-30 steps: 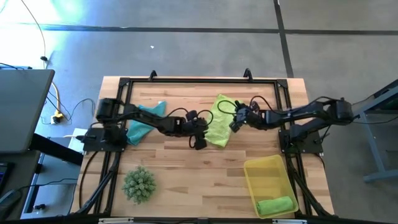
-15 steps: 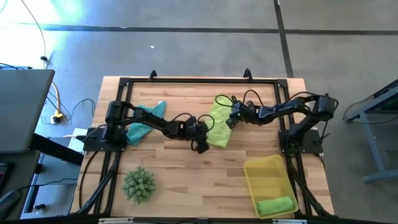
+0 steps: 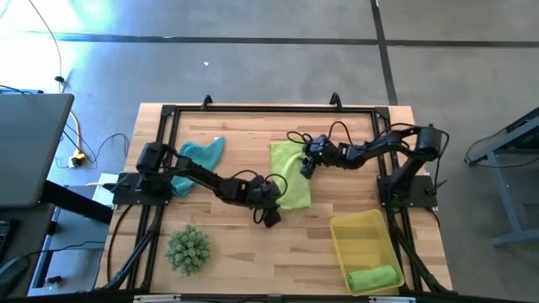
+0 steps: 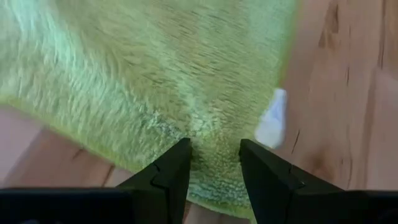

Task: Roll microfiber towels into tight, uniform cylinder then place into a basket
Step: Fold the light green microfiber cloth

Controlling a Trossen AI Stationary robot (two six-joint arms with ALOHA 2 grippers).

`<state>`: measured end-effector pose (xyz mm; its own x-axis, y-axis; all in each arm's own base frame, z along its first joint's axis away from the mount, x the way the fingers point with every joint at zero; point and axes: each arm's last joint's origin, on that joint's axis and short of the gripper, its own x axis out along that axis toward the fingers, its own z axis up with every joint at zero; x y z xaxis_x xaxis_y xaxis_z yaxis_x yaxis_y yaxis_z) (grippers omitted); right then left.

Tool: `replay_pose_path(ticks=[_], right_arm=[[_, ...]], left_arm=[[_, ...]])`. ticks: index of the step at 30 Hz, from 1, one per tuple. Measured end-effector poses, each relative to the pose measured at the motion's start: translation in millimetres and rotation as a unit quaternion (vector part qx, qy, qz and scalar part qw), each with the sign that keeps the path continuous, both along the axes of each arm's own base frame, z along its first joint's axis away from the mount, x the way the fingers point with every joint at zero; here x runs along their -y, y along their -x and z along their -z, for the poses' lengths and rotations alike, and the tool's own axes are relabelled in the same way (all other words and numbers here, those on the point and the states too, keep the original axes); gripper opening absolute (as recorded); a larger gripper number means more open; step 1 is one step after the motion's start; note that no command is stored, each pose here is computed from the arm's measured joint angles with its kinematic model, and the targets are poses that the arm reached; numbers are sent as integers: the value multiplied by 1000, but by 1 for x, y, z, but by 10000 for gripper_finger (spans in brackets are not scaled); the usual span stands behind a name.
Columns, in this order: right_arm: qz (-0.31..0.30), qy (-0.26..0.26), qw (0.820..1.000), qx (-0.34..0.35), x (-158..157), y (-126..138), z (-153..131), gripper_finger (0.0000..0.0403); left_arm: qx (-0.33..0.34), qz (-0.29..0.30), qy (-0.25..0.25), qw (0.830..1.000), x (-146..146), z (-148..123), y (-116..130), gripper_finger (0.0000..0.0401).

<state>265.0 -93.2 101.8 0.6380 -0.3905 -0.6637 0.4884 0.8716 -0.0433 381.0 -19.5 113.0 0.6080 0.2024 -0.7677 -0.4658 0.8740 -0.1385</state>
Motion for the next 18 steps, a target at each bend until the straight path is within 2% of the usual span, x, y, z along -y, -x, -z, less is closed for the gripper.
replay_pose_path(ticks=[3, 6, 9, 11, 14, 18], right_arm=[[-10, -2, 1000, -23, -2, 3, -15, 167], [-38, -27, 998, -47, -9, 12, -27, 167], [-124, -53, 989, -64, -19, 22, -39, 167], [-202, -66, 974, -79, -29, 28, -44, 167], [-292, -64, 950, -89, -41, 33, -48, 167], [-360, -29, 927, -101, -54, 31, -47, 167]], left_arm=[[-2, 17, -26, 1000, -5, -10, 0, 131], [6, 39, -56, 998, -12, -26, -3, 131], [-28, 84, -91, 992, -18, -32, 1, 131], [-29, 133, -111, 984, -19, -37, -1, 131], [-62, 221, -144, 963, -19, -38, 4, 131], [-100, 333, -192, 918, -16, -35, 8, 131]])
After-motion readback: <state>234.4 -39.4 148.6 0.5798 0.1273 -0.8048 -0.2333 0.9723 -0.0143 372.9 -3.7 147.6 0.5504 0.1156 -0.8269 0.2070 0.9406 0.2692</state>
